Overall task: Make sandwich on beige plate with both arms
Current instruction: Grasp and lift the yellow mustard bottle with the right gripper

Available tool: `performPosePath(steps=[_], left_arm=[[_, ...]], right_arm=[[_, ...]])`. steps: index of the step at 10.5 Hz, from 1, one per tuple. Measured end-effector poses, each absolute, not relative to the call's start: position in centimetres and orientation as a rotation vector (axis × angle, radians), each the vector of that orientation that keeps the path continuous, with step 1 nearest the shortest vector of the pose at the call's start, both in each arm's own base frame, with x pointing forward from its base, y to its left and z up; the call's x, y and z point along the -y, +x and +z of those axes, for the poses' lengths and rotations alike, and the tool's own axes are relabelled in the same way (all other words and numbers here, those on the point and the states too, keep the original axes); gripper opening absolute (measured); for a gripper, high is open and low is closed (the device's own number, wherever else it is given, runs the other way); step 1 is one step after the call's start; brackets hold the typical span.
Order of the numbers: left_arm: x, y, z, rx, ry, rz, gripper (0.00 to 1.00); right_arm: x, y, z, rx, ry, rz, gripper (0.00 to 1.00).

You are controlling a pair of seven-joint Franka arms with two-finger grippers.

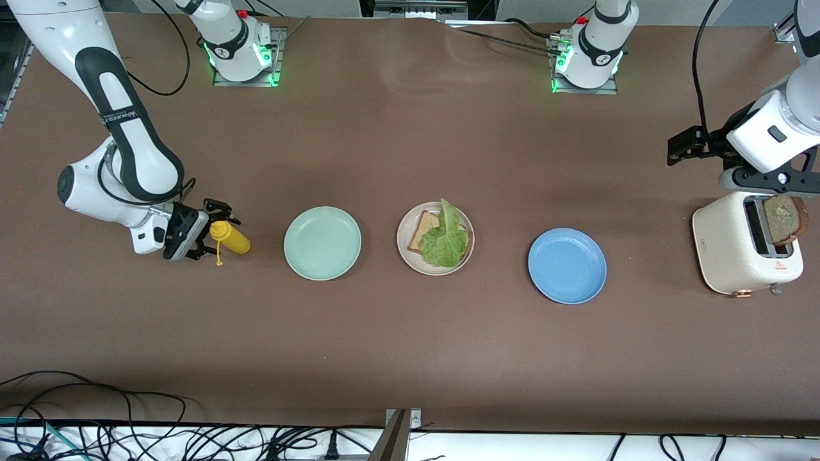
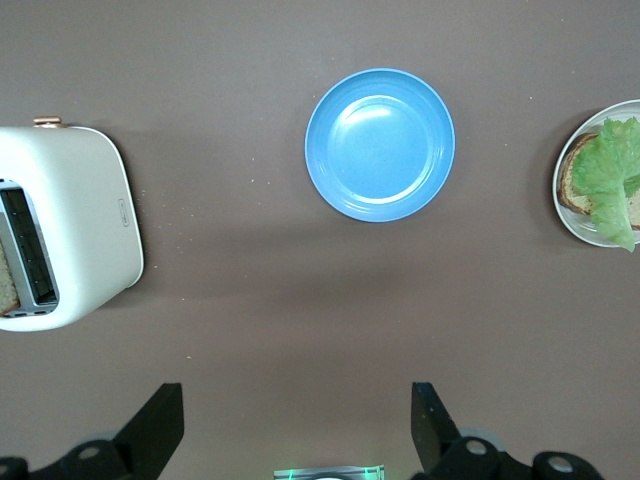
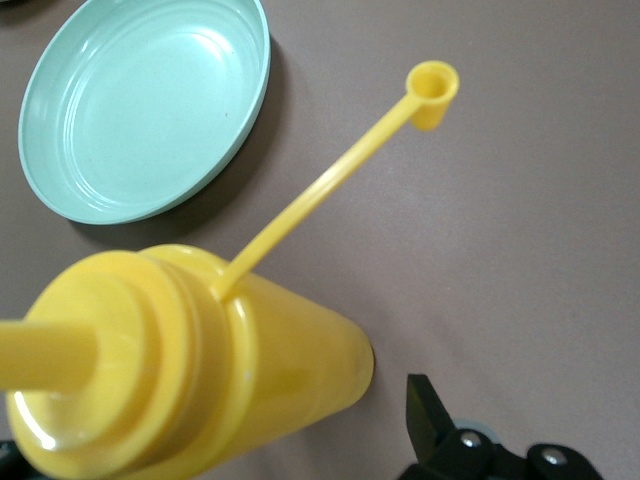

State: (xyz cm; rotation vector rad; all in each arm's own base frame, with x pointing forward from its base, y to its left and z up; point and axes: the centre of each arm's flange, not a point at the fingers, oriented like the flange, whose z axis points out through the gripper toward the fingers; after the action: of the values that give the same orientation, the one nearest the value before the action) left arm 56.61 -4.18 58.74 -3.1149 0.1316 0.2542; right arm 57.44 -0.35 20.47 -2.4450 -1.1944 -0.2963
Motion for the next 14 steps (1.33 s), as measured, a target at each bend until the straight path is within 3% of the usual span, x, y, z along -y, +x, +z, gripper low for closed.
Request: performPosePath(steps=[6, 9, 10, 14], left_arm=[[4.8, 56.7, 60.7, -0.124, -3.120, 0.189, 1.00], [4.7, 56.5, 62.5, -0.123, -3.123, 0.150, 1.00], [4.6, 56.2, 63.0, -0.118, -3.123, 0.149, 1.00], [4.5, 55.4, 64.3, -0.116, -3.120, 0.136, 1.00]], right_arm=[[-1.4, 57.4, 20.5, 1.209, -2.417, -0.301, 0.98], [-1.4, 57.4, 20.4, 1.209, -2.415, -0.298, 0.52], [-1.5, 57.4, 20.4, 1.210, -2.415, -0.299, 0.41], [-3.0, 58.4, 21.4, 1.260, -2.402, -0.322, 0.29]])
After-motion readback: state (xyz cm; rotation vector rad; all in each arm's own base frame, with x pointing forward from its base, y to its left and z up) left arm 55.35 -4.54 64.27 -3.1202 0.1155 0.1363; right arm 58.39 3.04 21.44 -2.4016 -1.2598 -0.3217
